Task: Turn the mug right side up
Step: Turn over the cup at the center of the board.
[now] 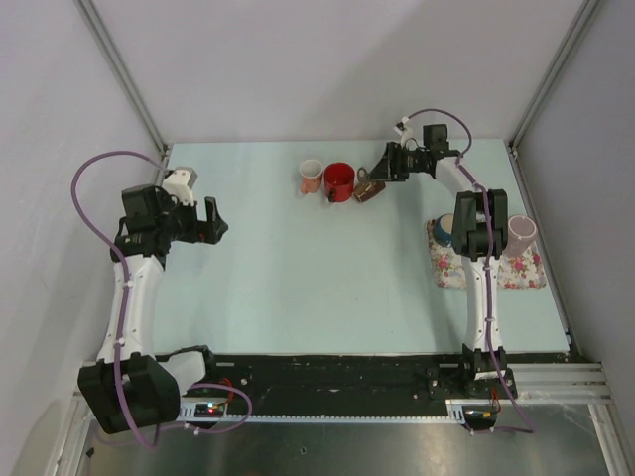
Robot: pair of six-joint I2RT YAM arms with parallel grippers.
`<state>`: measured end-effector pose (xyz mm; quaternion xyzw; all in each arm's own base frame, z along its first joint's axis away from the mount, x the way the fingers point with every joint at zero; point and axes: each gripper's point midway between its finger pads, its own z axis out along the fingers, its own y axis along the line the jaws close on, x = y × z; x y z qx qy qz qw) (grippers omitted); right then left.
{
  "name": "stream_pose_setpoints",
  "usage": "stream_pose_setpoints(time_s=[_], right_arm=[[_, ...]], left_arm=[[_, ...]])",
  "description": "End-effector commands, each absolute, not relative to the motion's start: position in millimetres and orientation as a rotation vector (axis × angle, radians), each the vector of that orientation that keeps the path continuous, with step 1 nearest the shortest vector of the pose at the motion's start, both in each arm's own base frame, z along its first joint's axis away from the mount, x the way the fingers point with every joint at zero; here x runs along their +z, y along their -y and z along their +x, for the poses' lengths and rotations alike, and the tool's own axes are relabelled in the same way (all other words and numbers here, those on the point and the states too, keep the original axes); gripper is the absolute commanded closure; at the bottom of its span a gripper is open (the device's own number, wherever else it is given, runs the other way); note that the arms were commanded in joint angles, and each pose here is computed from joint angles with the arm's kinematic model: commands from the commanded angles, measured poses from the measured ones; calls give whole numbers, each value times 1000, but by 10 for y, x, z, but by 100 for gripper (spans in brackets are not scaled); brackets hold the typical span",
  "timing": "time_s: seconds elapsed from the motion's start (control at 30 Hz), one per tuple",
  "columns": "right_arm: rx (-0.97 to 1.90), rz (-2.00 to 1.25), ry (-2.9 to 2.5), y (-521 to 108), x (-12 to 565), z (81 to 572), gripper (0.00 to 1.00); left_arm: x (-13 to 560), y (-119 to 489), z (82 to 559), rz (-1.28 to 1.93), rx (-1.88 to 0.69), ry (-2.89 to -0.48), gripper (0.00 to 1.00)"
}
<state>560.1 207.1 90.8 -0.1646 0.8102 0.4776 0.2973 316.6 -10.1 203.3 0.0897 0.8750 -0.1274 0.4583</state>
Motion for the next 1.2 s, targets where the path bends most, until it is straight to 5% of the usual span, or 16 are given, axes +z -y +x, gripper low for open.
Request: stream_pose_setpoints(time_s=[0.0, 0.17, 0.47, 0.87, 1.17], right_arm=[[1292, -534, -2094, -2033, 1320, 5384, 36], [1309, -536, -2097, -2008, 1268, 5310, 51], [1330, -481, -2154, -2070, 1178, 5250, 98], [960, -798, -2084, -1888, 1881, 5098, 100], [527, -1585, -2017, -1746, 1592, 4432, 100]], left_arm=[[2170, 118, 3182, 217, -331, -2099, 0], [2192, 140, 3170, 220, -343, -2090, 0], [2255, 206, 3116, 243, -367, -2055, 2], [2484, 349, 3146, 294, -455, -1995, 2], [2500, 499, 3267, 375, -513, -1995, 2]])
